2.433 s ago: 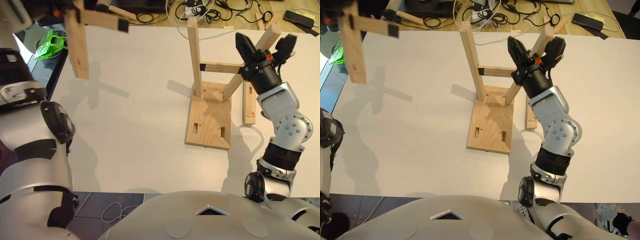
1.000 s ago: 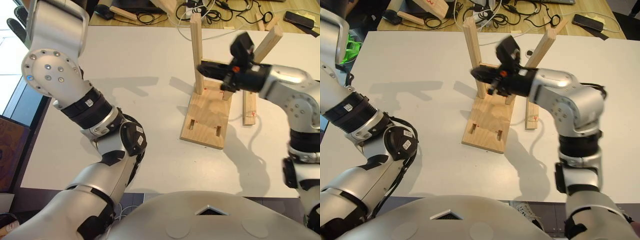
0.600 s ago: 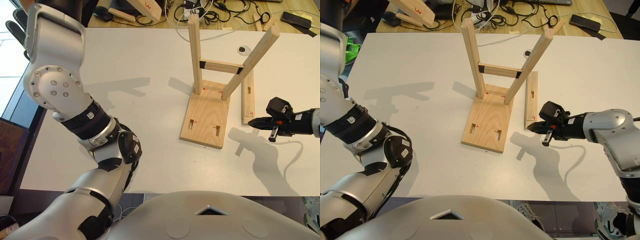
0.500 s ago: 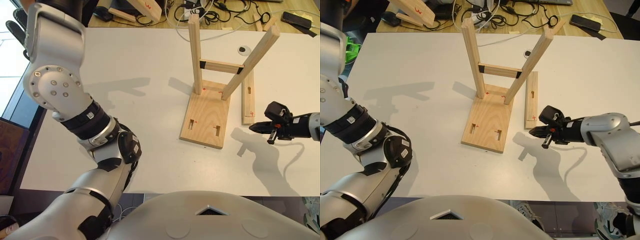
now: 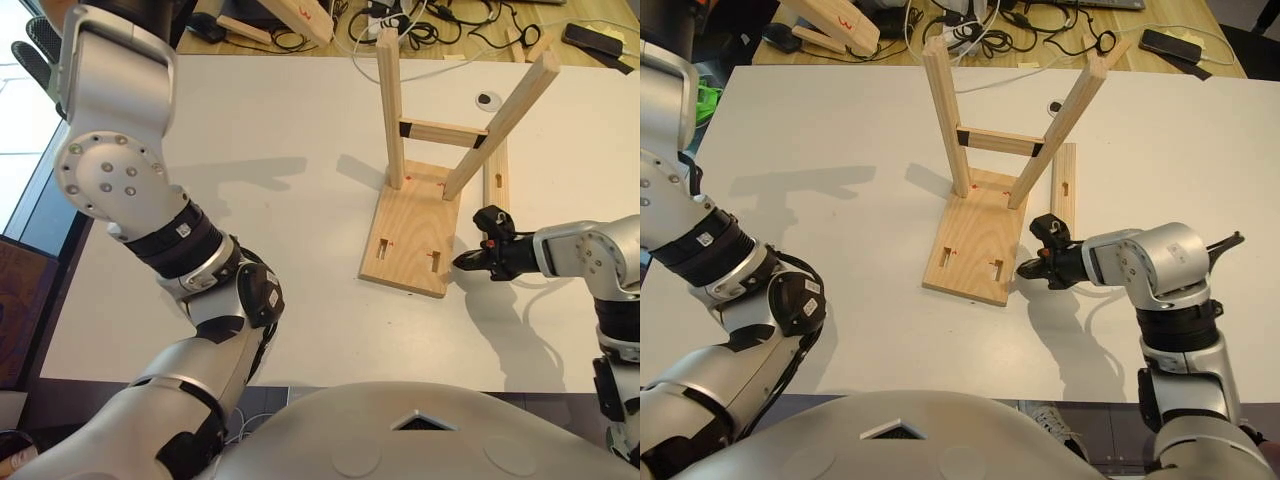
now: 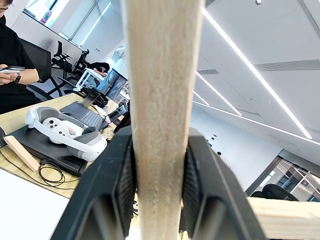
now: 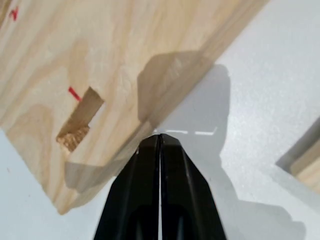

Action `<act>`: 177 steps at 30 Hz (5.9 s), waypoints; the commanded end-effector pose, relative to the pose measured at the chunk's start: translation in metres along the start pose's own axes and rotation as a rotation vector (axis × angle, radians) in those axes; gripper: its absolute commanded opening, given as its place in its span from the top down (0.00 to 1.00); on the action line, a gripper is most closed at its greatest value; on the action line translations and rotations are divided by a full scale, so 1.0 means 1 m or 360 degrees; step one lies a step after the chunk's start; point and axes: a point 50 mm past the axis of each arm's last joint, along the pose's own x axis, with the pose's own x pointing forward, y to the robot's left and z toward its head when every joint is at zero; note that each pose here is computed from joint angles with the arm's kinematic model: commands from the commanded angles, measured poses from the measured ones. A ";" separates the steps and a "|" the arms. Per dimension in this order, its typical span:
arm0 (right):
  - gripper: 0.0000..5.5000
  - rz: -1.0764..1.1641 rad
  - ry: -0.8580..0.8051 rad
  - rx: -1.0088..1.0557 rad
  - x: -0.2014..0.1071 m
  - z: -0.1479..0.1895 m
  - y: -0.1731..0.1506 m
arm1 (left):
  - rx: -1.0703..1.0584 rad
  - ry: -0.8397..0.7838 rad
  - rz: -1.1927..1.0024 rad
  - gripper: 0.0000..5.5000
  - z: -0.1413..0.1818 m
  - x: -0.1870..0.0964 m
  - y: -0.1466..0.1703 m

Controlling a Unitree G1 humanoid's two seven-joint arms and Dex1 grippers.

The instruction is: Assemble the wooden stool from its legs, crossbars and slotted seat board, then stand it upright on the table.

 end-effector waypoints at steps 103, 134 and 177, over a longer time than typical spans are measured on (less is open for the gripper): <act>1.00 0.0545 -0.1258 0.0806 -0.022 0.032 0.005 | 0.0779 0.0892 -0.0420 0.81 -0.147 -0.118 0.080; 1.00 0.0553 -0.1255 0.0781 -0.018 0.028 0.007 | 0.0720 0.0338 -0.0510 0.51 -0.106 -0.083 0.030; 0.42 -0.1084 -0.0586 0.0777 0.001 0.018 -0.023 | 0.0568 -0.0124 -0.0570 0.45 -0.033 -0.035 -0.038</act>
